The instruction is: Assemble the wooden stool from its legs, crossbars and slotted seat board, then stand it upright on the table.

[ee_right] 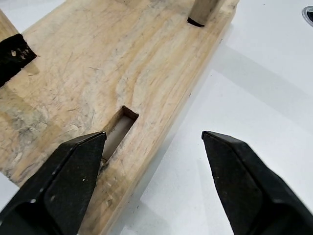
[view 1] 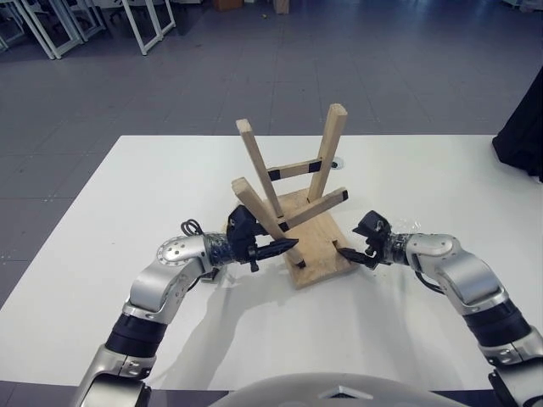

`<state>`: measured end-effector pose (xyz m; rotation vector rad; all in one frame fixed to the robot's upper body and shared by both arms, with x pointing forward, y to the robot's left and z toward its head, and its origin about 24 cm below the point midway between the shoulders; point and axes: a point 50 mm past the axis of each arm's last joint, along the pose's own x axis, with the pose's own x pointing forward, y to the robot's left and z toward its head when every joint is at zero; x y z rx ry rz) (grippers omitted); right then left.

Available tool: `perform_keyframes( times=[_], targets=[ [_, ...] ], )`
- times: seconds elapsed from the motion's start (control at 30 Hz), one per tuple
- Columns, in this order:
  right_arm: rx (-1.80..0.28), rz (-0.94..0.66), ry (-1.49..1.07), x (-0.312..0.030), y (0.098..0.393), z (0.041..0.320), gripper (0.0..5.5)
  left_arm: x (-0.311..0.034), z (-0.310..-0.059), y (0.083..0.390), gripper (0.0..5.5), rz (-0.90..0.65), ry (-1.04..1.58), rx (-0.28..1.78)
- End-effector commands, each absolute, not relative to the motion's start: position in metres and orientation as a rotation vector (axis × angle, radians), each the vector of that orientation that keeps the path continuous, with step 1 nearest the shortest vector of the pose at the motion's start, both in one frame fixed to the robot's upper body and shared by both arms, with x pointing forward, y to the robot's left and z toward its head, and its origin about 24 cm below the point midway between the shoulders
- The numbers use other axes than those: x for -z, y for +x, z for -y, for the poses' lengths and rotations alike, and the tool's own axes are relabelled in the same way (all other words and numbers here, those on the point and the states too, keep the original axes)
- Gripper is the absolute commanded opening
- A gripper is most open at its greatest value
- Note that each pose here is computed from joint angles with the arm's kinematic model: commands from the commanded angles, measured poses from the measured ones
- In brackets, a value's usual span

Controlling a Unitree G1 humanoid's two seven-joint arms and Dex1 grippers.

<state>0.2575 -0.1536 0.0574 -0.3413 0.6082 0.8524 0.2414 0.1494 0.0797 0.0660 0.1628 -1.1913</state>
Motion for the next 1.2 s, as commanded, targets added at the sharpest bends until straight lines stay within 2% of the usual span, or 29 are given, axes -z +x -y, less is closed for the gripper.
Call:
perform_keyframes(
  times=[0.03, 0.17, 0.23, 0.3, 0.4, 0.5, 0.57, 0.67, 0.77, 0.87, 1.0, 1.2],
  targets=[
    [-0.814, -0.812, -0.374, -0.025, 0.237, 0.173, 3.62, -0.048, -0.176, 0.240, 2.04, -0.369, 0.354, 1.077],
    [-0.804, -0.799, -0.365, -0.027, 0.238, 0.173, 3.62, -0.014, -0.171, 0.211, 2.04, -0.509, 0.370, 1.171],
    [-0.793, -0.784, -0.353, -0.030, 0.239, 0.172, 3.62, 0.009, -0.173, 0.188, 2.04, -0.685, 0.276, 1.230],
    [-0.775, -0.761, -0.334, -0.034, 0.241, 0.171, 3.62, 0.024, -0.179, 0.168, 2.04, -0.926, 0.056, 1.261],
    [-0.762, -0.737, -0.316, -0.038, 0.244, 0.169, 3.62, 0.029, -0.187, 0.169, 2.04, -1.085, -0.077, 1.225],
    [-0.760, -0.727, -0.309, -0.040, 0.245, 0.167, 3.62, 0.029, -0.192, 0.179, 2.04, -1.160, 0.007, 1.206],
    [-0.756, -0.724, -0.304, -0.040, 0.245, 0.166, 3.62, 0.029, -0.192, 0.186, 2.04, -1.187, 0.139, 1.208],
    [-0.744, -0.723, -0.288, -0.040, 0.243, 0.165, 3.62, 0.024, -0.187, 0.186, 2.04, -1.233, 0.125, 1.248],
    [-0.737, -0.721, -0.273, -0.039, 0.241, 0.164, 3.62, 0.033, -0.196, 0.191, 2.04, -1.258, 0.319, 1.176],
    [-0.715, -0.718, -0.259, -0.040, 0.241, 0.167, 3.62, 0.041, -0.197, 0.195, 2.04, -1.140, 0.460, 1.081],
    [-0.694, -0.722, -0.233, -0.041, 0.236, 0.171, 3.62, 0.050, -0.195, 0.177, 2.04, -1.058, 0.481, 1.082],
    [-0.585, -0.647, -0.090, -0.057, 0.236, 0.187, 3.62, 0.047, -0.206, 0.186, 2.04, -0.924, 0.488, 0.990]
  ],
)
